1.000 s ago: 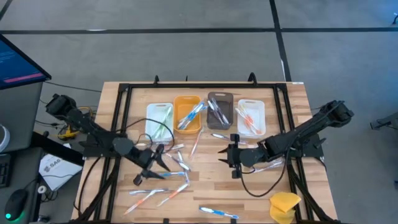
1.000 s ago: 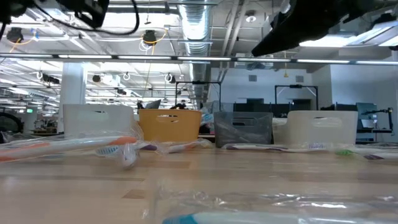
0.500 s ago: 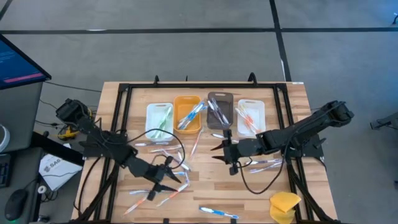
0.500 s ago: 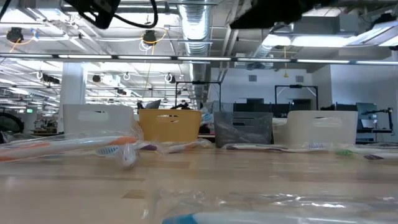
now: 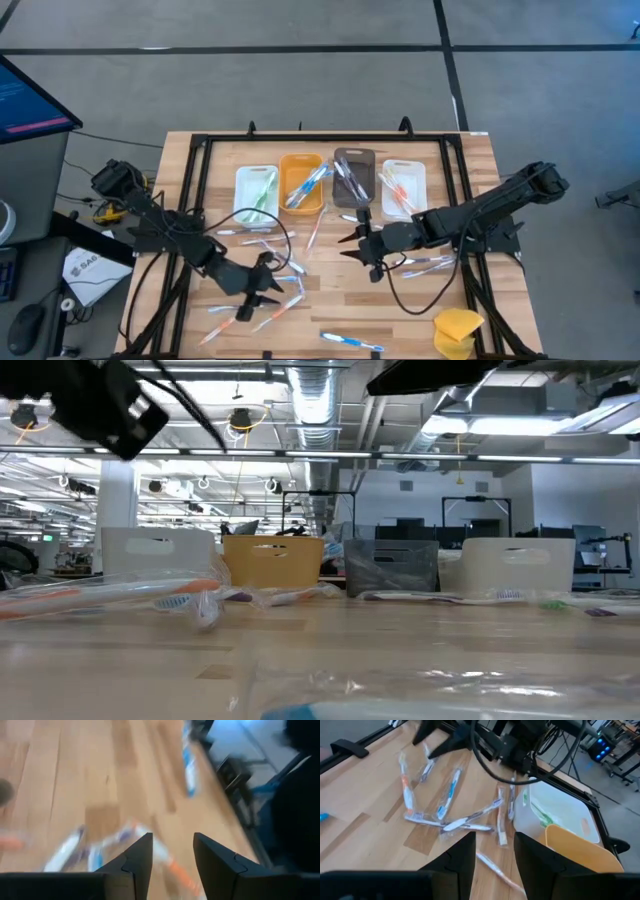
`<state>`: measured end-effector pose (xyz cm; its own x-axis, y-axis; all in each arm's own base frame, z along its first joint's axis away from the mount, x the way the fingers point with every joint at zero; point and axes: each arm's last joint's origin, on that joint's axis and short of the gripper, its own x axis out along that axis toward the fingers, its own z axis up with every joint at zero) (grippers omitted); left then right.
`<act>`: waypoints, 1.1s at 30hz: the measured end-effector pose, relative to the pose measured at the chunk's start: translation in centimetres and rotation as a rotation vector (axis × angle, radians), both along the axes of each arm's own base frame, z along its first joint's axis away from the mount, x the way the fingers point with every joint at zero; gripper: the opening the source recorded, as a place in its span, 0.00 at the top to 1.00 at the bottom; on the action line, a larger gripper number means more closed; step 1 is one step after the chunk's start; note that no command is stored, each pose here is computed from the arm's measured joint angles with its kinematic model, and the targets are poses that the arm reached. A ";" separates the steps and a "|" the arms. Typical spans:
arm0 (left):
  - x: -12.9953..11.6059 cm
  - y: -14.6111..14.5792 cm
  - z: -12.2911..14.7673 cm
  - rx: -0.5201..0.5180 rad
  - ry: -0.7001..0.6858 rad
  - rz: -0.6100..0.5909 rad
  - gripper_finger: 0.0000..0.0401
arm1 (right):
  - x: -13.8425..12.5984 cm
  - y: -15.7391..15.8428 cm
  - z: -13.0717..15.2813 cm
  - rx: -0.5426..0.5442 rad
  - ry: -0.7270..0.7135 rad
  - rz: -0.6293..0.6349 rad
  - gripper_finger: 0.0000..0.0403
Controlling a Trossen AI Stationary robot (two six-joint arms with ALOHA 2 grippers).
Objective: Pick & Place Toothbrushes
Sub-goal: Put the top blue toothbrush into the orange bin
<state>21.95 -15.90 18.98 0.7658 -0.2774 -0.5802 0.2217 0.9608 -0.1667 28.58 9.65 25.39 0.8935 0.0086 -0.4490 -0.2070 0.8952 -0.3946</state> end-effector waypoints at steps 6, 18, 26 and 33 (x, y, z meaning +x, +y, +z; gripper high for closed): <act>-0.7 0.6 -1.7 0.031 0.142 0.077 0.67 | 0.1 -0.1 0.0 0.047 -0.004 -0.027 0.68; -1.1 1.1 -5.3 0.081 0.259 0.123 0.67 | 0.0 0.0 0.0 0.134 0.003 -0.069 0.68; -0.6 1.8 -5.4 0.068 0.268 0.172 0.62 | 0.0 0.1 -0.1 0.142 0.004 -0.067 0.68; -0.4 2.0 -5.6 0.071 0.274 0.182 0.55 | 0.0 0.1 -0.1 0.165 0.005 -0.079 0.68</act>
